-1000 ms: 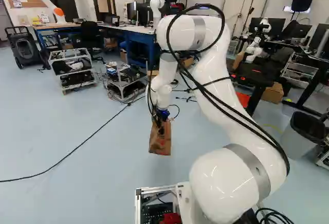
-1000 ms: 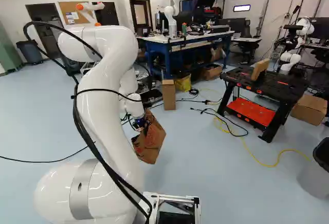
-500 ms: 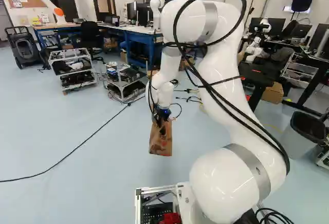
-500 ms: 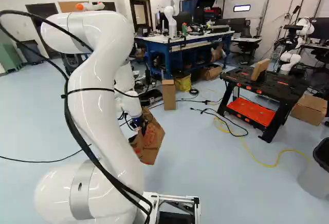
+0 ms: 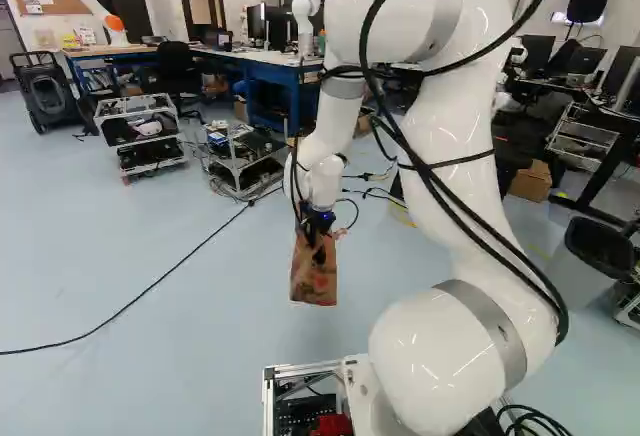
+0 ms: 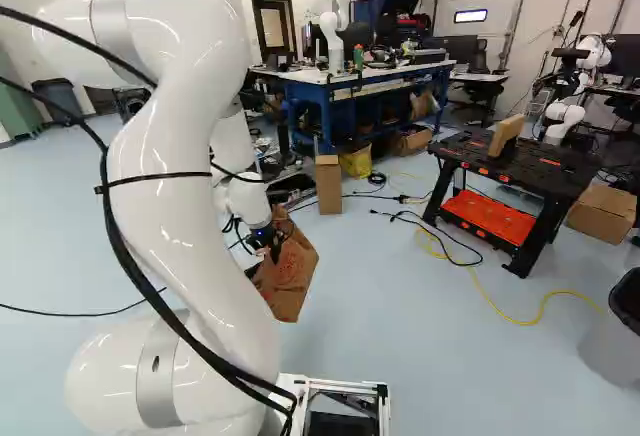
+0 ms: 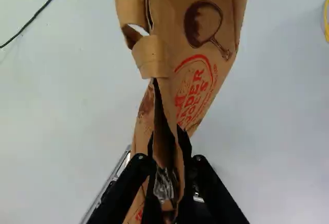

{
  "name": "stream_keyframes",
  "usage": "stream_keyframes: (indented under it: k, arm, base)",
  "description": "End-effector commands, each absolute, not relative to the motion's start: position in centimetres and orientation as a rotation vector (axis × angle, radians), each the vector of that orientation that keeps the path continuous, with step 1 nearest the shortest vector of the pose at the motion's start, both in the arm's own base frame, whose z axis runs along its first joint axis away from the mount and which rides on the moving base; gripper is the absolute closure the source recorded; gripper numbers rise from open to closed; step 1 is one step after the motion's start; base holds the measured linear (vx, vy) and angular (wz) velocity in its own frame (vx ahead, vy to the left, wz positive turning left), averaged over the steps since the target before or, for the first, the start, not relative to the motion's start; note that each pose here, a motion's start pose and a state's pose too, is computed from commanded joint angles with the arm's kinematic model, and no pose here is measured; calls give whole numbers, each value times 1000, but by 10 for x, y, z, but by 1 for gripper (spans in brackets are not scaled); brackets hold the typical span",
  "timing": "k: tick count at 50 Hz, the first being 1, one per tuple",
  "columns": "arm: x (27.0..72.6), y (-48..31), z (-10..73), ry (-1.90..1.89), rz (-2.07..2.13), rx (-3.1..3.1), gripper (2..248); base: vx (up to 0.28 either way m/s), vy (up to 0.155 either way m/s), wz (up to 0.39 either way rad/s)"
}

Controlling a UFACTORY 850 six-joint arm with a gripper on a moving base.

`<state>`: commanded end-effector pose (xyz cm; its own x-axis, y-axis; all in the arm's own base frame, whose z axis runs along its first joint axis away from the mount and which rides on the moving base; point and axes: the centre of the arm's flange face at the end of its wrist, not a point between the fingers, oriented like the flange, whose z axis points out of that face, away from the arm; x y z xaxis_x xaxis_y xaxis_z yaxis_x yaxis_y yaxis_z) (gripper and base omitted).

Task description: Pick up the grocery bag from the ground

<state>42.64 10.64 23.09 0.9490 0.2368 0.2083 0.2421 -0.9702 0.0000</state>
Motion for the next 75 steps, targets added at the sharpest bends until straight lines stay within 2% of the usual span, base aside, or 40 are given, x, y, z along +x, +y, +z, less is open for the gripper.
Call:
stream_keyframes:
  k: [36,75]
  arm:
    - [413,99,249,-362,-418,-3060,226]
    - [387,68,290,-261,-793,-2982,226]
  base:
    - [0,0,0]
    - [0,0,0]
